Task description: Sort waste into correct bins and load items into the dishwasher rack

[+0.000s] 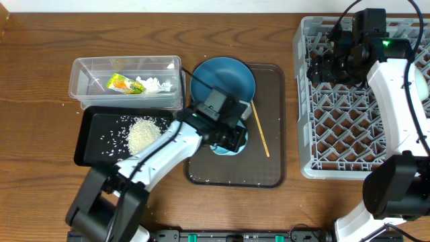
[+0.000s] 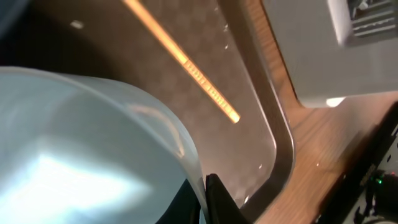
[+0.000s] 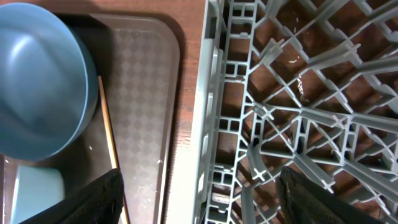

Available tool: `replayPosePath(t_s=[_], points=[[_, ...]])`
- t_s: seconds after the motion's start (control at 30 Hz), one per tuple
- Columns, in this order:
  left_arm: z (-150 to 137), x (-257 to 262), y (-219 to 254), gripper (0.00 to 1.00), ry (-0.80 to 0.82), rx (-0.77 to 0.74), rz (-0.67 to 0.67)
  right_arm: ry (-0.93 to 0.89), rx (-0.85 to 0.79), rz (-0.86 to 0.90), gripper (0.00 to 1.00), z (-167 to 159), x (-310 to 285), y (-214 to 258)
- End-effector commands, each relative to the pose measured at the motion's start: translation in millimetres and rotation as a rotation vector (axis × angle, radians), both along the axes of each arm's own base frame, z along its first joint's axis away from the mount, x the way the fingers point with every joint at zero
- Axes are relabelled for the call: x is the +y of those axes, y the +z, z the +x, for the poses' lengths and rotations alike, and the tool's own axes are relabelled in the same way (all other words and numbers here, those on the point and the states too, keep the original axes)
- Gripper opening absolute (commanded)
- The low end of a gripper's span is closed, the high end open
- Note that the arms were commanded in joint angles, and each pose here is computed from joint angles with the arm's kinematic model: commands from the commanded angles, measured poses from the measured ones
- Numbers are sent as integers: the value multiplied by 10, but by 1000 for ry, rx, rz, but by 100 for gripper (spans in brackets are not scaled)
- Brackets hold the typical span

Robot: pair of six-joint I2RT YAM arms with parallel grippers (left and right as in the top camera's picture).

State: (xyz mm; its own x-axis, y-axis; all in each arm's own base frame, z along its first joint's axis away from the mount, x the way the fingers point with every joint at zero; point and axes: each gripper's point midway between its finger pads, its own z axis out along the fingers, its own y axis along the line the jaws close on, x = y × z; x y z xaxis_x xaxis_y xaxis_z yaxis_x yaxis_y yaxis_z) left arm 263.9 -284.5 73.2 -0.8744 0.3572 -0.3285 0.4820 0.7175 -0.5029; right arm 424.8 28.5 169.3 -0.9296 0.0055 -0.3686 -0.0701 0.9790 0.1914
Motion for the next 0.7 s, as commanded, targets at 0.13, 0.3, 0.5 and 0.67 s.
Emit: replayPosePath(t_s=[0.13, 0.3, 0.5, 0.67], points=[[147, 36, -29, 9, 48, -55, 55, 18, 11, -3, 78, -18, 30, -35], [146, 35, -22, 29, 48, -56, 54, 18, 14, -2, 78, -25, 31, -37], [160, 53, 136, 34, 54, -86, 32, 20, 17, -2, 79, -34, 38, -40], [312, 392, 365, 35, 157, -152, 82, 52, 17, 2, 79, -45, 174, -39]])
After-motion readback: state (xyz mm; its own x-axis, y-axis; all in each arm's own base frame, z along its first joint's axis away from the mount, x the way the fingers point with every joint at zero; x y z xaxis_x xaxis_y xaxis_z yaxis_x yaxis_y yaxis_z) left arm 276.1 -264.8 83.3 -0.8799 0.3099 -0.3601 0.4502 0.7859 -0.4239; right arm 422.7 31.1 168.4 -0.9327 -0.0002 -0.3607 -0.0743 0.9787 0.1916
